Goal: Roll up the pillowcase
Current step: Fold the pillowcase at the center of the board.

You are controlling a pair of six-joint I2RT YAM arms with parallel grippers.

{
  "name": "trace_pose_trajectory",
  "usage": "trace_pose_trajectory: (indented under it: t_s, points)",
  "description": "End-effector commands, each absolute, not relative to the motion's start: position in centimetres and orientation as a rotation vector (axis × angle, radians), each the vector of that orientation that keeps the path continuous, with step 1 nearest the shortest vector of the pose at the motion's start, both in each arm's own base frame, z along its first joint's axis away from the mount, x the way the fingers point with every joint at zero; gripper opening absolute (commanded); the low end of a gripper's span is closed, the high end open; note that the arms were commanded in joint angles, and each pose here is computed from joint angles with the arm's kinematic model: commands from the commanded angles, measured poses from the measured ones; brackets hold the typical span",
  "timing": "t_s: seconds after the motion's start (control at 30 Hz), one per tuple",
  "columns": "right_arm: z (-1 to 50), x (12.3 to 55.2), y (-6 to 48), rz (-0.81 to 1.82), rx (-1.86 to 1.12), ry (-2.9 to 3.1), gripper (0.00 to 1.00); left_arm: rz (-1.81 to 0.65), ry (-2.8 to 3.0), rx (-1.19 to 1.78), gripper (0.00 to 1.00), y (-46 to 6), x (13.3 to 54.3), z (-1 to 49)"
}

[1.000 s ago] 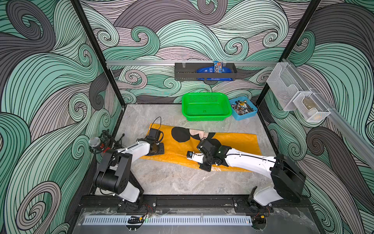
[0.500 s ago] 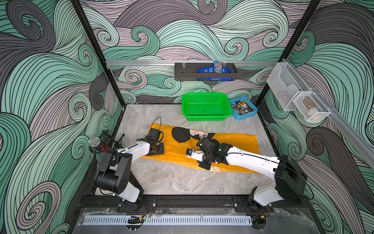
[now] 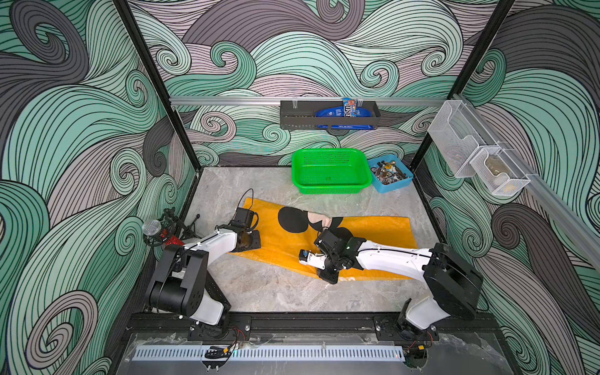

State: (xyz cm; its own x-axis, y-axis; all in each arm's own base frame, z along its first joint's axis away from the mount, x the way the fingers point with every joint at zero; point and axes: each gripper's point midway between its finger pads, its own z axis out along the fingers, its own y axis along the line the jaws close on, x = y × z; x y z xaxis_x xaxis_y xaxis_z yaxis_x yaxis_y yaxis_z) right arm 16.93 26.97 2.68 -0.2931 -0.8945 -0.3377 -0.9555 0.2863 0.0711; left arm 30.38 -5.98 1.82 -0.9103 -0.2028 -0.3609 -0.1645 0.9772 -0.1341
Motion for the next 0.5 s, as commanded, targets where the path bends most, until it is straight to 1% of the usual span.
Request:
trace_pose_trajectory:
  t_s: [0.0, 0.03, 0.1, 0.23, 0.33, 0.47]
  points:
    - [1.5, 15.2, 26.8, 0.456, -1.73, 2.364, 0.08, -0.043, 2.872, -0.379, 0.54, -3.9, 26.4, -0.3]
    - [1.4, 15.3, 26.7, 0.452, -1.726, 2.367, 0.13, -0.043, 2.865, -0.392, 0.54, -3.8, 26.4, -0.1]
    - [1.6, 15.3, 26.8, 0.456, -1.721, 2.355, 0.22, -0.029, 2.851, -0.41, 0.54, -3.5, 26.4, 0.1]
    - [3.3, 16.2, 27.1, 0.488, -1.668, 2.324, 0.34, -0.044, 2.83, -0.418, 0.54, -3.6, 27.0, 1.1]
    - [6.3, 17.8, 26.8, 0.553, -1.539, 2.29, 0.42, -0.073, 2.793, -0.4, 0.53, -4.1, 28.6, 3.2]
    - [9.2, 20.0, 24.6, 0.557, -1.378, 2.252, 0.46, -0.144, 2.731, -0.352, 0.53, -5.7, 31.0, 6.4]
